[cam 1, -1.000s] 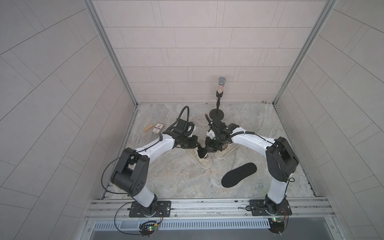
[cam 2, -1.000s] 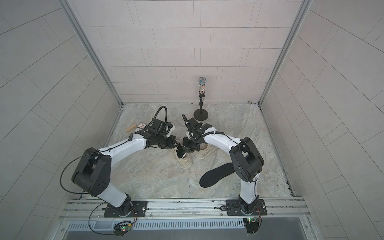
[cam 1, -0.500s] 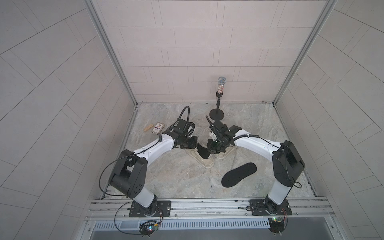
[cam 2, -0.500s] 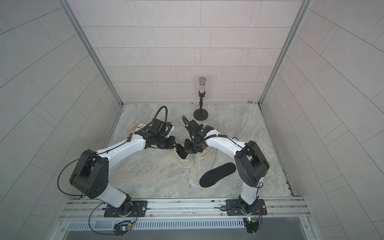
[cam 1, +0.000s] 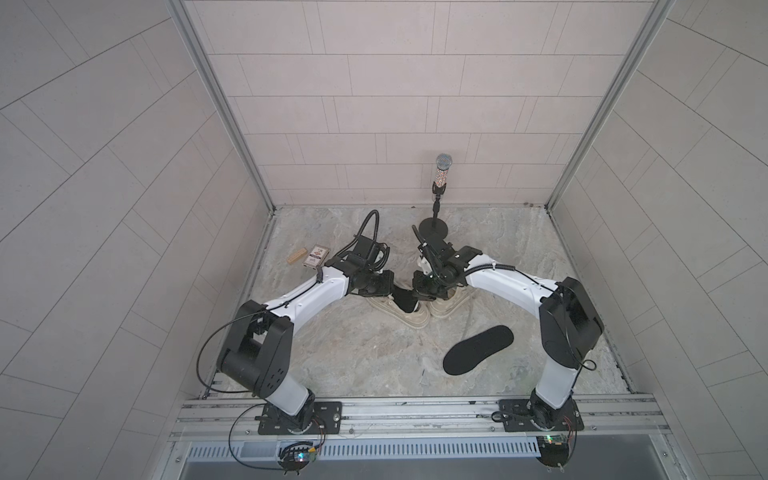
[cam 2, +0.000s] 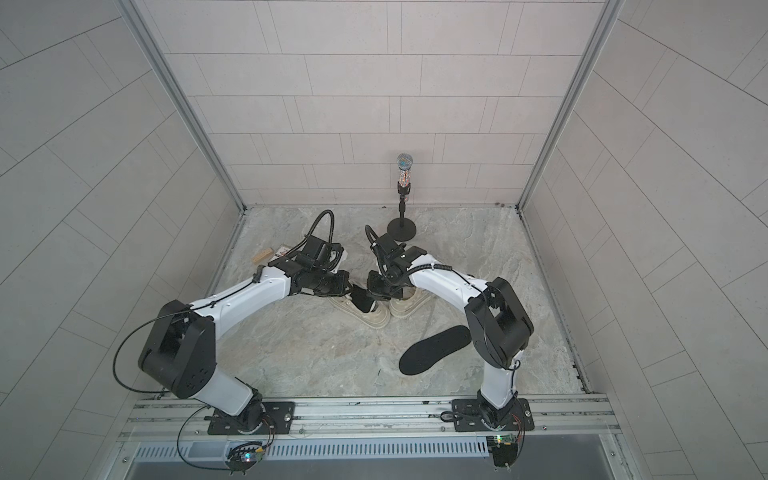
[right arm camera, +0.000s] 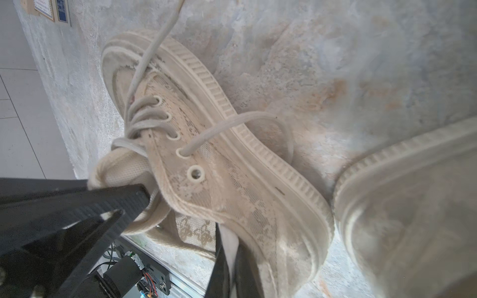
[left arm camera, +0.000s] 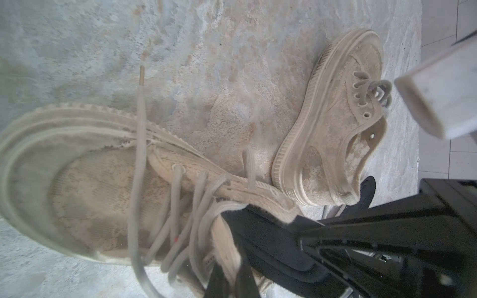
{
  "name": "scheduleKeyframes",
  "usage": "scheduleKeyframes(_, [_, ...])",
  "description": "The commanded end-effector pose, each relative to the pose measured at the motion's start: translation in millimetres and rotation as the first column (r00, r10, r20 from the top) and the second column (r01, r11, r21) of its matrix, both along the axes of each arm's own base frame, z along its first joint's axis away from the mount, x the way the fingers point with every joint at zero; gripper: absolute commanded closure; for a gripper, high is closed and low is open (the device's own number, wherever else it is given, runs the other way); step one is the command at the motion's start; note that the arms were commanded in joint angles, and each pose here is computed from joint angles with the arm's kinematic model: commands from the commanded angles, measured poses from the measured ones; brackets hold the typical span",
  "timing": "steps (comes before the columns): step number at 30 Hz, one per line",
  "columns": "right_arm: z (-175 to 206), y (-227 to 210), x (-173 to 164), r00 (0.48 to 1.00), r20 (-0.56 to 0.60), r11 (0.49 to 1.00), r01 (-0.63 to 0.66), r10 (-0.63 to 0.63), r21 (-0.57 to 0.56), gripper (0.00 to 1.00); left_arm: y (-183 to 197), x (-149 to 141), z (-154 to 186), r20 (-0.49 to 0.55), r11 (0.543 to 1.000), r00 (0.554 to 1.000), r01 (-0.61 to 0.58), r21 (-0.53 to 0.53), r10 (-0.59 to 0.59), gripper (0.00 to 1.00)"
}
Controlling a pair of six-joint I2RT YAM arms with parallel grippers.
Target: Insert the insole into the shoe
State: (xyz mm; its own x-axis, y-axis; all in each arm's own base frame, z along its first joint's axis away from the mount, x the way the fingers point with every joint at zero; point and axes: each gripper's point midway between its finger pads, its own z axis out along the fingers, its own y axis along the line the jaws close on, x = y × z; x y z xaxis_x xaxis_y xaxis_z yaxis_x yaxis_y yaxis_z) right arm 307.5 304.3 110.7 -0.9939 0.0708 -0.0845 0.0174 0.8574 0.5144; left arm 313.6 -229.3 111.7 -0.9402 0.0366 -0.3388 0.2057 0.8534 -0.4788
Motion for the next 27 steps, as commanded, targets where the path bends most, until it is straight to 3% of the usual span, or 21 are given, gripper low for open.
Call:
scheduleKeyframes(1, [-2.2,3.5,5.9,0.999,0.029,1.0,0.023,-0.023,0.007,1.0,-8.6,3.5,24.7,0.034,0.997,0.999,-0.01,-0.077,0.013,1.0])
scheduleKeyframes(8, [2.3,9.1,8.8,0.998,0.042,0.996,0.047,-0.051,0.08,1.0,-22.5,2.0,35.8,0.033,0.988,0.999,0.043,-0.15,-0.038,1.0])
scheduleKeyframes(13, [8.1,25.2,16.8,0.998,0.057,0.997,0.036,-0.04,0.067,1.0,-30.5,-4.6,42.7,0.032,0.977,0.996,0.092,-0.195,-0.088,1.0])
scheduleKeyframes(22, [-38.6,-15.8,11.9,0.992,0.109,0.973,-0.034,0.061,-0.229,1.0,-28.9,3.0,54.2,0.053,0.968,0.996,0.086,-0.234,-0.075,1.0])
scheduleKeyframes(27, [-43.0,-35.3,8.9,0.986,0.128,0.942,-0.063,0.11,-0.328,1.0,-20.7,2.5,52.1,0.059,0.975,0.993,0.108,-0.192,-0.099,1.0])
